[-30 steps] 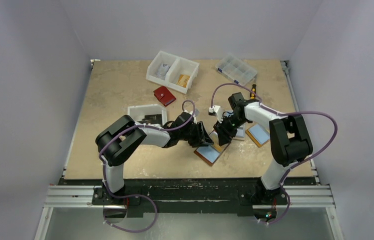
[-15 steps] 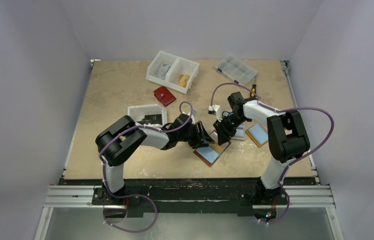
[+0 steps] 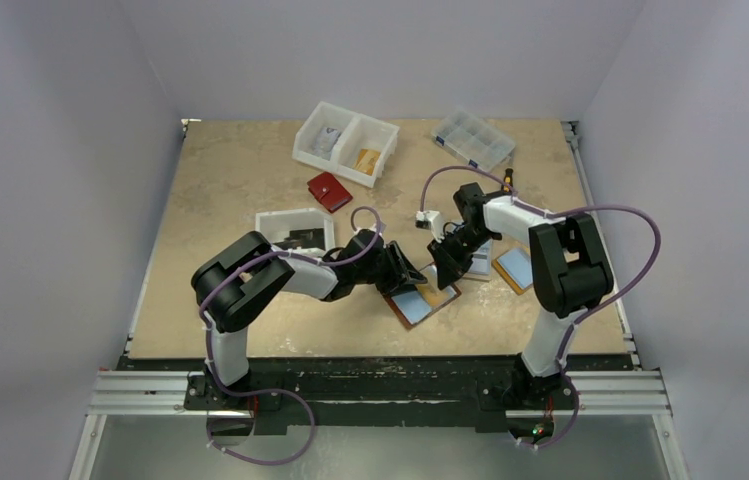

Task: Take the credit cards out of the card holder
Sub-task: Remove the credit card from the card holder.

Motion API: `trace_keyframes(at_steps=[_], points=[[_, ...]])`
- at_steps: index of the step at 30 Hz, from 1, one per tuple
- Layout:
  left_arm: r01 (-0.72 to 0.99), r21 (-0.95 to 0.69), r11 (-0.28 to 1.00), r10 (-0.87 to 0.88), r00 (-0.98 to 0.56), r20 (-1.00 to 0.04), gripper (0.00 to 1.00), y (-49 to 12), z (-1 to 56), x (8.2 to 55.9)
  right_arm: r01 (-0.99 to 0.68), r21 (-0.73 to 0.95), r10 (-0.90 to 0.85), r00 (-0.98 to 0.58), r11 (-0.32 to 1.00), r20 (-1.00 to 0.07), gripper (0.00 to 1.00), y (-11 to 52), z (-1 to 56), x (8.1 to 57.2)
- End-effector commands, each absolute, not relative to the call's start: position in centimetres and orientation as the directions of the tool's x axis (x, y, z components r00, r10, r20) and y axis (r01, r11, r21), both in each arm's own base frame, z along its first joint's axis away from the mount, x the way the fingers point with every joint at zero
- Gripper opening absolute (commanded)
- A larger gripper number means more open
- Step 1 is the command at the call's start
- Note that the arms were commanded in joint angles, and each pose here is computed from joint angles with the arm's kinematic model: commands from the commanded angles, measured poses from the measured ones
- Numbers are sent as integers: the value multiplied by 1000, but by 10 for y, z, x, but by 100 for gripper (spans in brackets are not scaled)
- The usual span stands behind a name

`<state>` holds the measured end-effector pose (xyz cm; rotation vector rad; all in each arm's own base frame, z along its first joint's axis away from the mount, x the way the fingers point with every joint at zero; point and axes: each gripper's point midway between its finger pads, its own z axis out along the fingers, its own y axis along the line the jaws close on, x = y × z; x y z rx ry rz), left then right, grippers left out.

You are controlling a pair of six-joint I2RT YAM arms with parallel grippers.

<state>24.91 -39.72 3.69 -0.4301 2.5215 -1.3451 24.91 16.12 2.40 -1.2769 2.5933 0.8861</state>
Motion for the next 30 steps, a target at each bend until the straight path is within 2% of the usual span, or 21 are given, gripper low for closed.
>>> trace_keyframes(at_steps=[1, 6, 11, 15, 18, 22, 30], points=[[-109, -814, 570, -398, -904, -158, 40, -399, 43, 268, -745, 534, -671, -635, 399, -384, 19, 179, 37, 242], [-16, -719, 695, -289, -921, -259, 26, -398, 28, 274, -734, 558, -646, -648, 388, -403, 21, 186, 41, 244], [36, -685, 728, -220, -934, -283, 11, -395, 16, 270, -727, 543, -626, -665, 420, -407, 25, 183, 42, 250], [69, -671, 738, -189, -934, -304, 7, -391, 14, 267, -717, 521, -592, -687, 462, -421, 28, 172, 45, 260], [96, -691, 717, -188, -927, -324, 8, -392, 23, 266, -712, 499, -566, -699, 494, -437, 29, 163, 50, 266], [113, -715, 690, -179, -930, -321, 22, -396, 30, 263, -705, 468, -562, -709, 533, -427, 29, 156, 46, 271], [84, -756, 649, -191, -944, -269, 34, -401, 31, 256, -679, 463, -581, -731, 569, -359, 18, 147, 30, 271]])
